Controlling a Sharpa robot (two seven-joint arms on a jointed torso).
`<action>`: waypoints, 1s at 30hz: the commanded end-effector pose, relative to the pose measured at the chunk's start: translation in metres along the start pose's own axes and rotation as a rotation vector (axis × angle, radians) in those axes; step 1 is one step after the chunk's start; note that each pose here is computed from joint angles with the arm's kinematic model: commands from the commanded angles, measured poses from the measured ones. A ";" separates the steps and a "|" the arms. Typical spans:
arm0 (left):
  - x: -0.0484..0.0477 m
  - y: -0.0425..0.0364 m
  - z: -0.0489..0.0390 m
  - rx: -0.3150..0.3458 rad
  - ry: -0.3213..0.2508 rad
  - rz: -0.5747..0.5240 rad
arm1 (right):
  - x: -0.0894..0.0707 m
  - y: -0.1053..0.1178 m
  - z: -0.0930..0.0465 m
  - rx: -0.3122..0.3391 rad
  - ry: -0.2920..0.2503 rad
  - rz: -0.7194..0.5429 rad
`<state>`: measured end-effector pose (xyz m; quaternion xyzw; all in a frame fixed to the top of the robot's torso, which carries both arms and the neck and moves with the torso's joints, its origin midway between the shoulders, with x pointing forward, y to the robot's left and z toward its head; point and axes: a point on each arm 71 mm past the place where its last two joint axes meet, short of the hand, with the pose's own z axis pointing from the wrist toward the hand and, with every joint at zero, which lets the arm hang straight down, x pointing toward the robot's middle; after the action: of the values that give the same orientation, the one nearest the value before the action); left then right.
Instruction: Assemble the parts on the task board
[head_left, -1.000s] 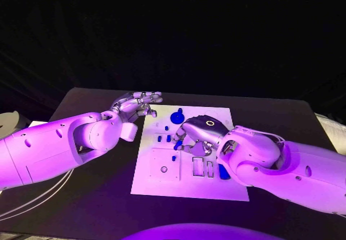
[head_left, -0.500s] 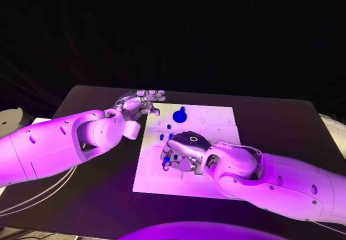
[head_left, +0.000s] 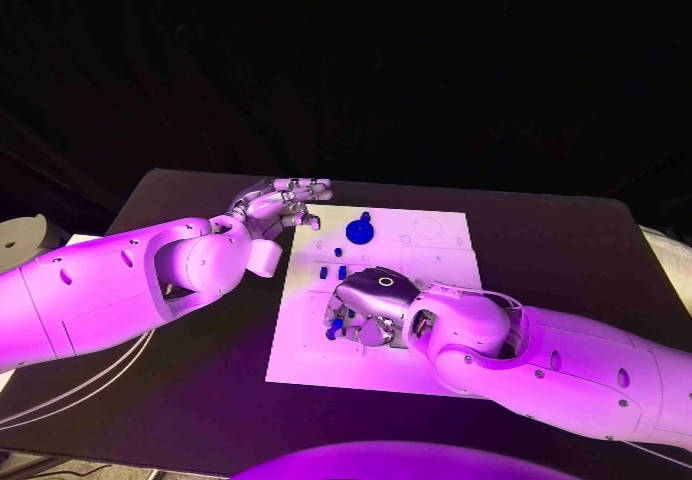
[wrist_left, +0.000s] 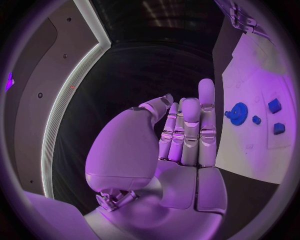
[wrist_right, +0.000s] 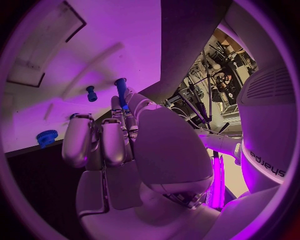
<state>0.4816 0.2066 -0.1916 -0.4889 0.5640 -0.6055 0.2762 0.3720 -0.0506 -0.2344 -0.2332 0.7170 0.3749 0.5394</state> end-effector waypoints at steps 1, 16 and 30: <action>0.0026 -0.0005 0.0002 0.005 0.021 -0.008 | 0.004 0.000 0.000 0.001 0.043 -0.035; 0.0027 -0.0005 0.0003 0.004 0.021 -0.008 | 0.007 0.003 0.006 0.027 0.056 -0.096; 0.0028 -0.0005 0.0001 0.004 0.022 -0.008 | 0.007 0.005 0.007 0.016 0.020 -0.071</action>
<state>0.4815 0.2065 -0.1917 -0.4889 0.5643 -0.6054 0.2756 0.3712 -0.0420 -0.2418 -0.2584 0.7220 0.3465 0.5403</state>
